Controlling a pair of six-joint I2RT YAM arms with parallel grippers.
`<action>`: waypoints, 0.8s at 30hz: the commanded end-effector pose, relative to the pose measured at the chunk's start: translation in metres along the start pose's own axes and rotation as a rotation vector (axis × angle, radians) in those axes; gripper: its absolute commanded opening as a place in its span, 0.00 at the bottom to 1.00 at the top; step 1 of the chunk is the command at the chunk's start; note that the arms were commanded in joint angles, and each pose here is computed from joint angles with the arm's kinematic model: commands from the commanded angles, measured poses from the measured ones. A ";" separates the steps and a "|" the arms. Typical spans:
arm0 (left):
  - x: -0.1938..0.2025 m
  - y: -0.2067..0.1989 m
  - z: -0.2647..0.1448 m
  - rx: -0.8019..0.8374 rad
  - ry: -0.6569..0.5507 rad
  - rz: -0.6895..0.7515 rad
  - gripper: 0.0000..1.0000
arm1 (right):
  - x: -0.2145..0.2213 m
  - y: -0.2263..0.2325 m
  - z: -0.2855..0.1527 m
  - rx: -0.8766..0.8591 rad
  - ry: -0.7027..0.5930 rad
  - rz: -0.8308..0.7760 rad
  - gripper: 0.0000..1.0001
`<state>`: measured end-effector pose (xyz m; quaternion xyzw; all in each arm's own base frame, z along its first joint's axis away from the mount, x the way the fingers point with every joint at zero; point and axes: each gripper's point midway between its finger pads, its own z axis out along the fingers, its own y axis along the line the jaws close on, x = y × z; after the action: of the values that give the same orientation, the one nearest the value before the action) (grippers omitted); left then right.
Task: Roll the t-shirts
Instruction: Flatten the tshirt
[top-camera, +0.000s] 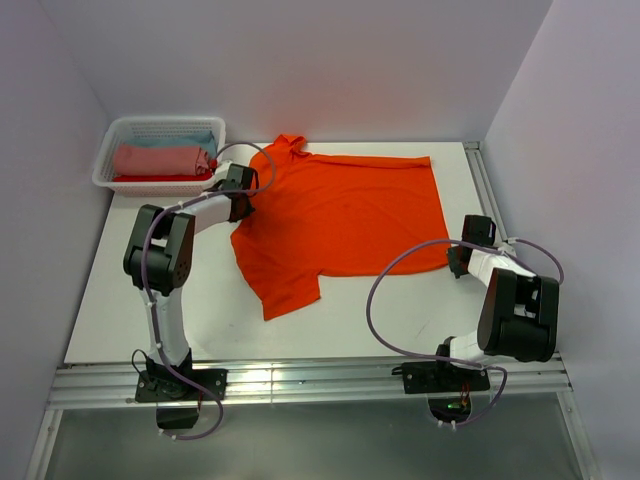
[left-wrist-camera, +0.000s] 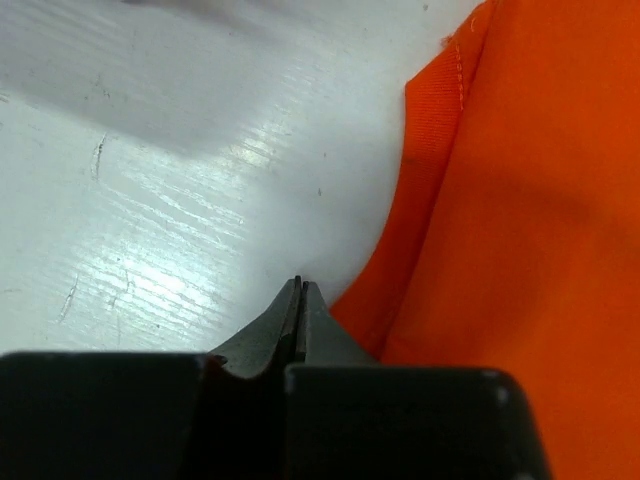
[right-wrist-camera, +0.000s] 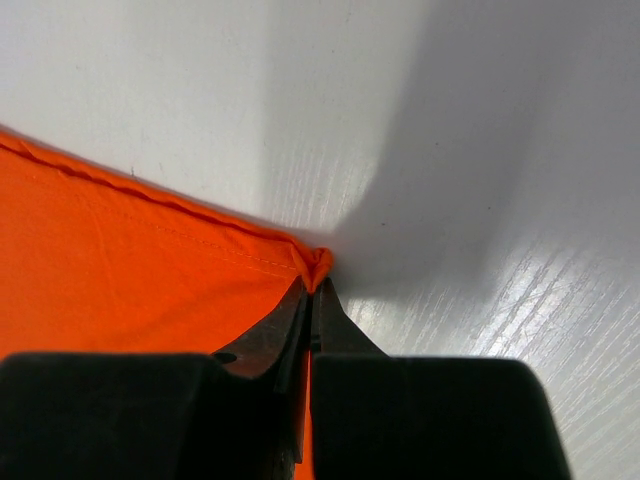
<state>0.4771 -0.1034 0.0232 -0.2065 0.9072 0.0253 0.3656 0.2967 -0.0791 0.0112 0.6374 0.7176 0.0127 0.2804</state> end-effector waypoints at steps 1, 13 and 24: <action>0.042 0.030 0.008 -0.093 0.140 0.068 0.01 | -0.003 -0.014 0.001 0.029 -0.021 -0.004 0.00; 0.026 0.024 -0.008 0.040 0.118 0.003 0.17 | -0.003 -0.014 0.001 0.018 -0.018 0.001 0.00; 0.009 0.002 -0.041 0.198 0.049 -0.041 0.13 | -0.003 -0.012 0.001 0.014 -0.010 -0.008 0.00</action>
<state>0.4442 -0.1042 0.0256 -0.1990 0.9176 -0.0492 0.3405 0.2958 -0.0801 0.0115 0.6377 0.7146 0.0199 0.2871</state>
